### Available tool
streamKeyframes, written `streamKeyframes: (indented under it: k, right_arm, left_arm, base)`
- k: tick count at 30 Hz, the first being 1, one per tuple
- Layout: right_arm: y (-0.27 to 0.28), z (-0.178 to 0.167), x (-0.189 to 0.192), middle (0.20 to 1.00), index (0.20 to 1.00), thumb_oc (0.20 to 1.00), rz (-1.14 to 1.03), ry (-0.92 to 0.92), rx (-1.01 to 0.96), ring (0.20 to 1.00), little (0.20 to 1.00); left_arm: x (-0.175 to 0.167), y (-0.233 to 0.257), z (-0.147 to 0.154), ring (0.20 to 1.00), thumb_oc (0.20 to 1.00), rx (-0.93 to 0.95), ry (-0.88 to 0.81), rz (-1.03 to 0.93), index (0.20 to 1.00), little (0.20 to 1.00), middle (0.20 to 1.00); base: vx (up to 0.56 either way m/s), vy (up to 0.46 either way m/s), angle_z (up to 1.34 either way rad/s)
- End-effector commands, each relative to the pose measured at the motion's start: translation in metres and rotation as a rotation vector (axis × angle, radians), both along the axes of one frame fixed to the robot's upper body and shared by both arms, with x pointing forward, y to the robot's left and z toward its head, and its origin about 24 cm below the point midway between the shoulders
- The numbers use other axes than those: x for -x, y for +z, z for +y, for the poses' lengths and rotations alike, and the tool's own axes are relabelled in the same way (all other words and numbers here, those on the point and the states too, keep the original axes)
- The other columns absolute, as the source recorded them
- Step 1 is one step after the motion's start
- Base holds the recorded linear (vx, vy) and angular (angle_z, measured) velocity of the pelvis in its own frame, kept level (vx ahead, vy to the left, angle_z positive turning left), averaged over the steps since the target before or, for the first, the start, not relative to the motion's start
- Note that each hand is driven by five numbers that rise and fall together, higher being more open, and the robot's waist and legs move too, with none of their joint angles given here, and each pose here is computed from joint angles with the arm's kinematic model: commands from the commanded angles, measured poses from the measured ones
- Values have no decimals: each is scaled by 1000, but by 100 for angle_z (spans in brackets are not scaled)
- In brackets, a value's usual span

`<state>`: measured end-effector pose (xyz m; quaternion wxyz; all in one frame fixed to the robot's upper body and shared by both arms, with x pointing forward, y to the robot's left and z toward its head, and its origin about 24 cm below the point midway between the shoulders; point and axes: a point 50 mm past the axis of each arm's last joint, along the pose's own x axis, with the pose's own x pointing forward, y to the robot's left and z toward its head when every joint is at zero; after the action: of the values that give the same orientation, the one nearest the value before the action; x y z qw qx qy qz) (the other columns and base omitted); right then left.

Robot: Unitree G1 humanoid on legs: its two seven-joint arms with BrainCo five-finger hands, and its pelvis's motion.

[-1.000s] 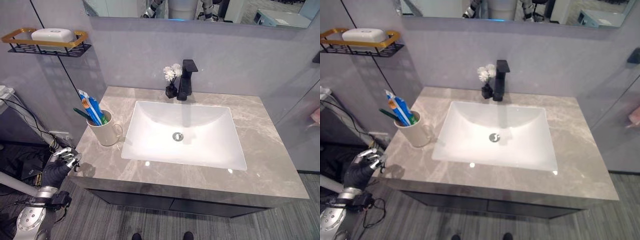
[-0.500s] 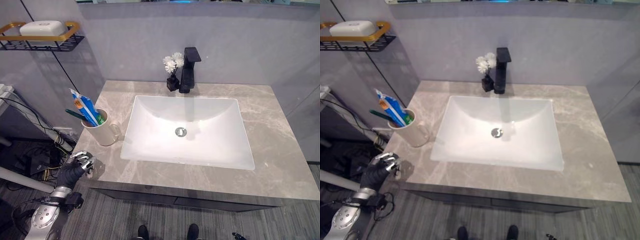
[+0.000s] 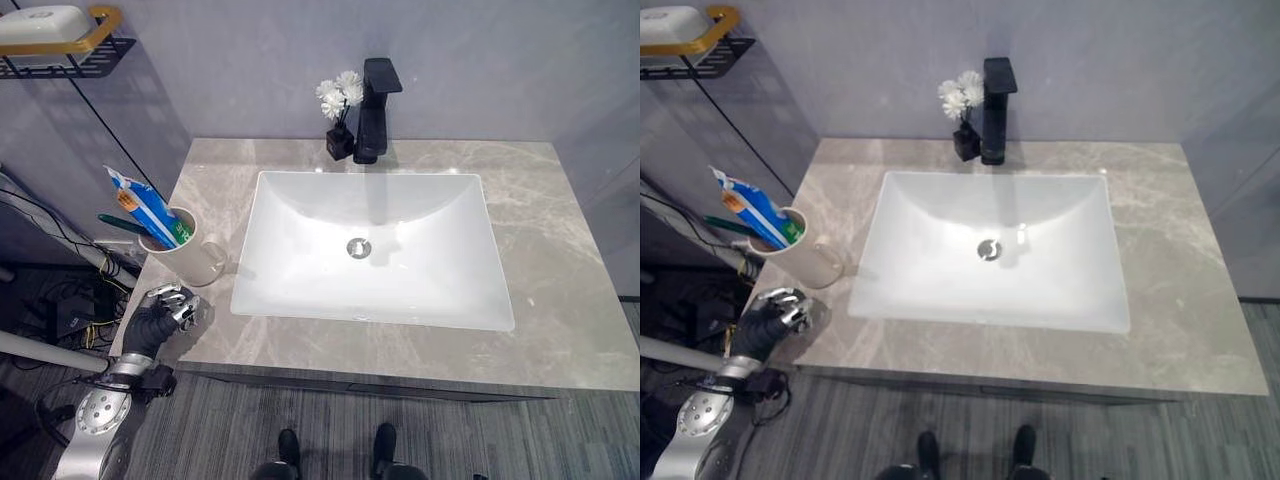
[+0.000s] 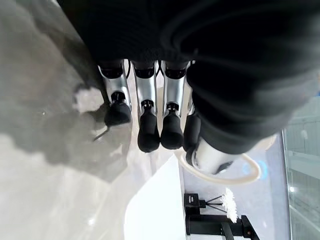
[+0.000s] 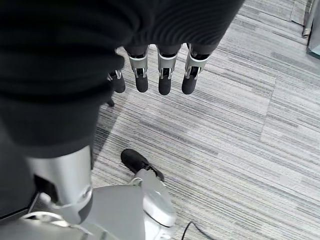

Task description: Put brush and paste in cup on sink, flatten towel.

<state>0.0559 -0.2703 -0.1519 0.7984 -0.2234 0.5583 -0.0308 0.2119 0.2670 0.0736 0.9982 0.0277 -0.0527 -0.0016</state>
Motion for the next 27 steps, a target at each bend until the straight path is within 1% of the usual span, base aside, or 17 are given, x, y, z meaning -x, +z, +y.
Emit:
streamKeyframes:
  k: [1, 8, 12, 18, 21, 27]
  right_arm:
    - [4, 7, -35, 1000, 1000, 1000, -80, 52, 6, 1000, 1000]
    - [5, 12, -44, 1000, 1000, 1000, -108, 49, -1, 1000, 1000]
    - [4, 12, -43, 1000, 1000, 1000, -78, 94, 25, 1000, 1000]
    - [4, 8, -42, 1000, 1000, 1000, -61, 77, 38, 1000, 1000]
    - [4, 8, -43, 1000, 1000, 1000, -69, 47, 31, 1000, 1000]
    - [5, 13, -50, 1000, 1000, 1000, -97, 60, 5, 1000, 1000]
  left_arm:
    - [-8, 15, 9, 200, 200, -67, 46, -70, 200, 200, 200]
    - [-23, 25, 2, 200, 200, -95, 68, -132, 200, 200, 200]
    - [-32, 29, -2, 200, 200, -101, 84, -162, 200, 200, 200]
    - [-42, 38, -5, 200, 200, -122, 95, -200, 200, 200, 200]
    - [-47, 42, -3, 200, 200, -119, 124, -219, 200, 200, 200]
    - [-57, 56, 3, 200, 200, -149, 184, -279, 200, 200, 200]
  base:
    - [-65, -2, -1]
    - [-15, -1, -1]
    - [0, 0, 0]
    - [0, 0, 0]
    - [-2, 9, -1]
    - [-7, 14, -5]
